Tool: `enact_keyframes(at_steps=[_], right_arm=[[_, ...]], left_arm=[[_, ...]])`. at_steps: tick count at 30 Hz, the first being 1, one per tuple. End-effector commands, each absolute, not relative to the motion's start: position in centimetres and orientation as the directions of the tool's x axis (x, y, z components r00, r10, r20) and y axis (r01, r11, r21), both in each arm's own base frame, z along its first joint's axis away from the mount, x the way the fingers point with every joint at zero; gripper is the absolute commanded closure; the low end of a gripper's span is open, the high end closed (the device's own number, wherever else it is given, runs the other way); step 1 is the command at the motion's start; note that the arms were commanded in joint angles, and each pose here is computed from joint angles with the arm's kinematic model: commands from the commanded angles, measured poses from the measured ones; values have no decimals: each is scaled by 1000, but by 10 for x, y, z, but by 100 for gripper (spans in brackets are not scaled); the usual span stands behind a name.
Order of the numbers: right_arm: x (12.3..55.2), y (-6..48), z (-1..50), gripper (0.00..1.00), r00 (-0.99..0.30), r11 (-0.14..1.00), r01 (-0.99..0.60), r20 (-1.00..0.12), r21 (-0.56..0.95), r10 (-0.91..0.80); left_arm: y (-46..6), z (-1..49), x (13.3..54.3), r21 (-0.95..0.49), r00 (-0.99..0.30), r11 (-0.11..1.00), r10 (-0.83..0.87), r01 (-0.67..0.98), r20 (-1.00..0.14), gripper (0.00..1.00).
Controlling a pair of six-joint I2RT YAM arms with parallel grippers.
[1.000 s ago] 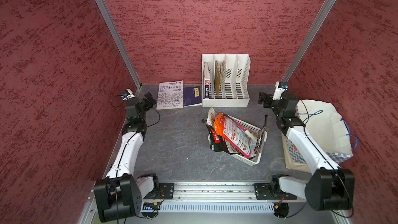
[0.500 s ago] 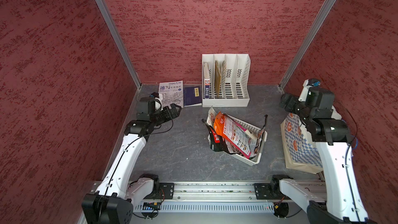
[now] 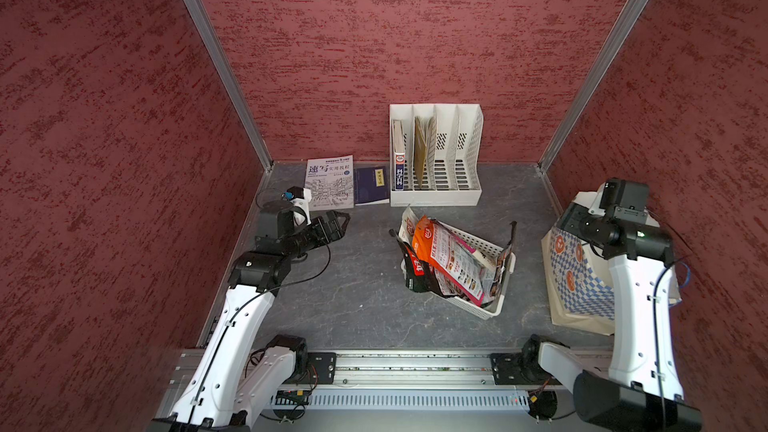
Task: Place the condiment packets inside the bag
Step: Pick up the paper bag from the corner of the board, then place the paper bag at the center of the board.
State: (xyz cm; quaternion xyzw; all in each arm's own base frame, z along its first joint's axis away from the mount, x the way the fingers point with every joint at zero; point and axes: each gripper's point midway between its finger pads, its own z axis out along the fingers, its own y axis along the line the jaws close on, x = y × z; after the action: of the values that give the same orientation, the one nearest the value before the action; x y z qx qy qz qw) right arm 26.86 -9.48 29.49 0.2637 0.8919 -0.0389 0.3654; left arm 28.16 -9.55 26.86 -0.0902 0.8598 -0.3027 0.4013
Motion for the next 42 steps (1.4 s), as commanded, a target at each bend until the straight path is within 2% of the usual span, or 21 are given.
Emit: enact_keyframes(at_steps=[1, 6, 11, 14, 18, 22, 25, 30, 35, 37, 39, 42], right_arm=[[270, -97, 289, 34, -603, 856, 503, -660, 122, 448], [280, -99, 275, 38, -611, 849, 512, -639, 132, 468], [287, -102, 260, 56, -635, 846, 520, -610, 117, 474], [284, -106, 266, 71, -619, 842, 530, -631, 103, 466], [279, -113, 279, 100, -595, 834, 548, -669, 70, 446], [275, -120, 306, 100, -563, 838, 545, -733, 17, 381], [284, -108, 345, 100, -529, 887, 463, -800, 7, 282], [306, -56, 425, 100, -427, 972, 222, -904, -81, 22], [326, 24, 497, 100, -261, 965, -54, -930, -255, -260], [333, 75, 516, 100, -172, 904, -166, -892, -393, -419], [338, 133, 524, 100, -68, 797, -259, -812, -546, -579], [344, 226, 514, 100, 113, 514, -314, -569, -798, -815]], left_arm=[[-95, 264, 278, -577, -661, 811, -382, 96, -647, 0], [-94, 262, 275, -573, -657, 814, -377, 101, -653, 0], [-91, 260, 273, -554, -653, 827, -365, 101, -664, 0], [-90, 260, 273, -550, -651, 829, -363, 101, -667, 0], [-91, 262, 274, -552, -649, 827, -362, 107, -669, 0], [-90, 267, 274, -554, -635, 826, -371, 108, -677, 0], [-86, 273, 273, -554, -610, 827, -388, 101, -691, 0], [-73, 286, 272, -551, -542, 833, -440, 53, -716, 0], [-54, 317, 263, -528, -435, 849, -470, 15, -768, 0], [-42, 331, 258, -510, -375, 860, -478, -17, -794, 0], [-25, 345, 248, -493, -295, 868, -489, -66, -821, 0], [0, 365, 228, -467, -166, 873, -485, -140, -858, 0]])
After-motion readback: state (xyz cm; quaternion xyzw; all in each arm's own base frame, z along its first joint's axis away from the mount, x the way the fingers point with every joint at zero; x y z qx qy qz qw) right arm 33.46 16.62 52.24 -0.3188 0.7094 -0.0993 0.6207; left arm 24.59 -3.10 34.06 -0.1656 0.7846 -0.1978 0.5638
